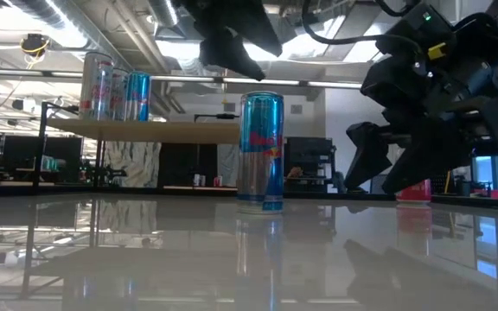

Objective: Place canned beverage on shelf
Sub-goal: Put the blue soda can on the shelf aligned with the blue soda can

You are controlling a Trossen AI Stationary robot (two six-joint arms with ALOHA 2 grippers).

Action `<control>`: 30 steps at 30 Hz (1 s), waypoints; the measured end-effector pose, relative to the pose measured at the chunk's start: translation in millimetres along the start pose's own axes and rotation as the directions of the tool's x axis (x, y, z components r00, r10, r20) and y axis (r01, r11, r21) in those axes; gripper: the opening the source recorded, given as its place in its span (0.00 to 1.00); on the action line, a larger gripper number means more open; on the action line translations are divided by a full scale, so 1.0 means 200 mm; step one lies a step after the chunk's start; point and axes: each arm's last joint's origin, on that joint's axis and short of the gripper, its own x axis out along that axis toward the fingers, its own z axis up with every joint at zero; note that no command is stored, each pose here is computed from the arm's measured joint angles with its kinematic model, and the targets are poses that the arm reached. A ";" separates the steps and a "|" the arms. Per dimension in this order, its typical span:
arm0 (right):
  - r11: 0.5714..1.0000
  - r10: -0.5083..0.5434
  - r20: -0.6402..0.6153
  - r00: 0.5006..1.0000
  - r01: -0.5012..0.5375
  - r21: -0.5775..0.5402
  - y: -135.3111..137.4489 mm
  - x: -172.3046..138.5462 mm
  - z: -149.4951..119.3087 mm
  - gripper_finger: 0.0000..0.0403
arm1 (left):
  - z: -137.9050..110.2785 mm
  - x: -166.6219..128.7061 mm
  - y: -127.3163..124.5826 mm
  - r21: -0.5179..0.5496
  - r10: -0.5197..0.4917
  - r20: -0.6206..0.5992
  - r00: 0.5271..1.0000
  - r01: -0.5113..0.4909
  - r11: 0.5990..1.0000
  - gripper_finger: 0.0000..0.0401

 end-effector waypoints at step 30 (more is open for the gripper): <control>1.000 0.016 -0.001 1.000 -0.016 -0.011 0.00 0.00 0.00 0.73 | 0.01 0.18 0.01 -0.012 0.029 -0.275 0.961 -0.034 0.999 0.78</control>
